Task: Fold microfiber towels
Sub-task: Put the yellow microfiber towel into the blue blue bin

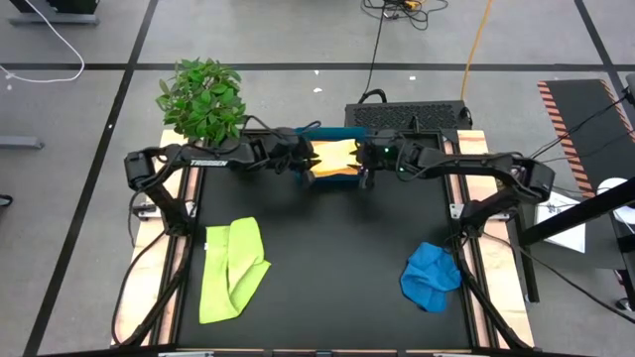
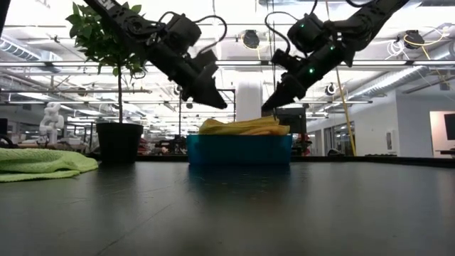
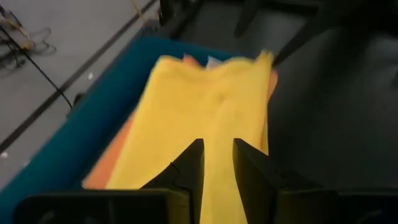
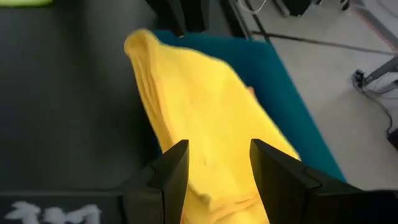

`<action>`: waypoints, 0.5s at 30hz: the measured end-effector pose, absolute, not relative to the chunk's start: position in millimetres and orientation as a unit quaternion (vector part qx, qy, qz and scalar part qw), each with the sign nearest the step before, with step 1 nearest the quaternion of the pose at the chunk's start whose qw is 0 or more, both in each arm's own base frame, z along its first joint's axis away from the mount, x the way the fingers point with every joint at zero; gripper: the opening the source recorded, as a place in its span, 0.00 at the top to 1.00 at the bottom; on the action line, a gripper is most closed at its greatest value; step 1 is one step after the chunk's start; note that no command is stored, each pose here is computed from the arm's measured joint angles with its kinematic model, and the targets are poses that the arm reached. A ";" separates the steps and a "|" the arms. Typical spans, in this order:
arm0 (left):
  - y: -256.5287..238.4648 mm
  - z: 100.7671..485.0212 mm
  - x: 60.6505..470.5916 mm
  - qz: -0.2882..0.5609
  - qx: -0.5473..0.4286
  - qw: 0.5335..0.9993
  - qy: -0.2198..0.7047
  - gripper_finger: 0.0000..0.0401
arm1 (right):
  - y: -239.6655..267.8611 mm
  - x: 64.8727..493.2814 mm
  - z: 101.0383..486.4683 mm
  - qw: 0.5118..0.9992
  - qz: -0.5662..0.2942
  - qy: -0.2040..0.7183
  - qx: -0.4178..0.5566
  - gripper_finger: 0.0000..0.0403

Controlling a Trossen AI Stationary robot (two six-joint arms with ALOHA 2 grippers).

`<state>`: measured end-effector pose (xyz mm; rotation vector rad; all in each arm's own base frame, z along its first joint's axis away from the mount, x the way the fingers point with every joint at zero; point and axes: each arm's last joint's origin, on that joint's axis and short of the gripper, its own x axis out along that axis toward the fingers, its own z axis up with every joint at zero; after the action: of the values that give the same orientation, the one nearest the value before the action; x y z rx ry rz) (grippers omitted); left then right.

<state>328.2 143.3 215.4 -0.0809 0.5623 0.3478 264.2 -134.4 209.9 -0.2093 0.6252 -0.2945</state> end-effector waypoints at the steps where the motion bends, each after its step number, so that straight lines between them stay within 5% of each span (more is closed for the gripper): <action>1: 142.7 216.9 329.0 0.170 -0.038 0.947 0.271 0.78 | -134.2 263.9 211.9 0.937 -0.144 0.300 -0.102 0.59; 15: 149.1 168.3 339.2 0.179 -0.065 0.922 0.336 0.78 | -150.3 276.0 169.5 0.925 -0.138 0.344 -0.079 0.59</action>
<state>339.2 149.1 168.3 -0.1334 0.6905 0.3674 276.0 -150.3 169.5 -0.1626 0.7057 -0.2831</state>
